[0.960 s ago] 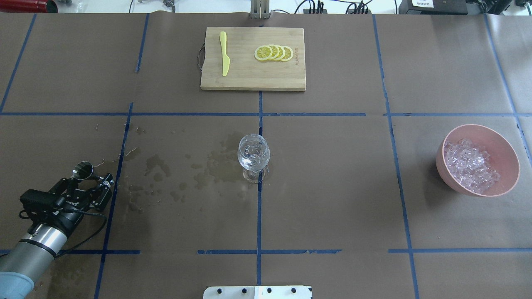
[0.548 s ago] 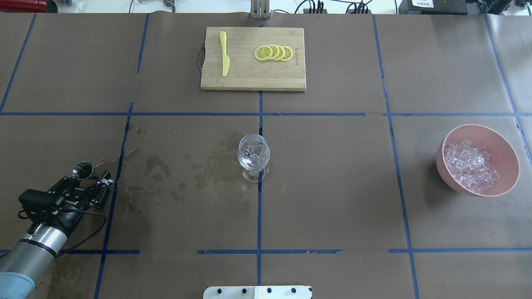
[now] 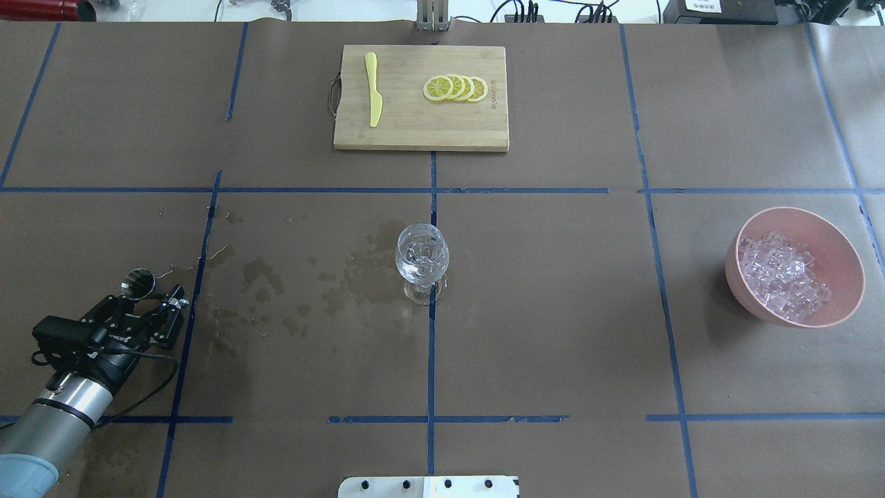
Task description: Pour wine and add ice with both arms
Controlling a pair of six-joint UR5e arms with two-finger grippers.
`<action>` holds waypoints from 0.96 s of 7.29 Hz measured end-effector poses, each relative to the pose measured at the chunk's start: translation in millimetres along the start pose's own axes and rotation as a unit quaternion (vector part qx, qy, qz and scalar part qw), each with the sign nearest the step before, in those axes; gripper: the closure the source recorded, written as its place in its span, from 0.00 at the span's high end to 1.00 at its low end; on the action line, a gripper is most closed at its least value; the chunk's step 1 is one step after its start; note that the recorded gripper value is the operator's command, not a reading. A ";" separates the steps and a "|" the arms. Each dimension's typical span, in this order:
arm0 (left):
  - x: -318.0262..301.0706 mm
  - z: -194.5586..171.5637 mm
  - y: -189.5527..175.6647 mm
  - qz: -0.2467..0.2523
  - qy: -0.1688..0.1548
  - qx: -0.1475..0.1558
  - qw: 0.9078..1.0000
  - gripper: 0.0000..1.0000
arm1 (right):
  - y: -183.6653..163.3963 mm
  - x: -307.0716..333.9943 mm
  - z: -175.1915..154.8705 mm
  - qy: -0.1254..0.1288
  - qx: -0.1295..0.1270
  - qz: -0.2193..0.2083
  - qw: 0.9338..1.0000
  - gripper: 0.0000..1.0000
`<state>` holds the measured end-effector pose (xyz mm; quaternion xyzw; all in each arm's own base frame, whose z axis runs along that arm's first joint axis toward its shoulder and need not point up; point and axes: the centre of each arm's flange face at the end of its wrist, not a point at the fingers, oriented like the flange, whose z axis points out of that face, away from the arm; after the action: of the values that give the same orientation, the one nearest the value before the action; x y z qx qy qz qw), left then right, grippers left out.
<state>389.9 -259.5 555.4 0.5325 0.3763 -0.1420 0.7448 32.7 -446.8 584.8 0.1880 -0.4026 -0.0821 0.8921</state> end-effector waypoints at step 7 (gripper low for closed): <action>-2.7 -7.7 -7.5 -0.028 0.020 0.008 0.999 0.00 | 0.1 0.2 0.2 0.000 0.000 0.000 1.000 1.00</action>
<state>380.4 -256.0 551.0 0.5302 0.4047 -0.1555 0.7286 32.7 -446.8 585.1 0.1876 -0.4026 -0.0820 0.8922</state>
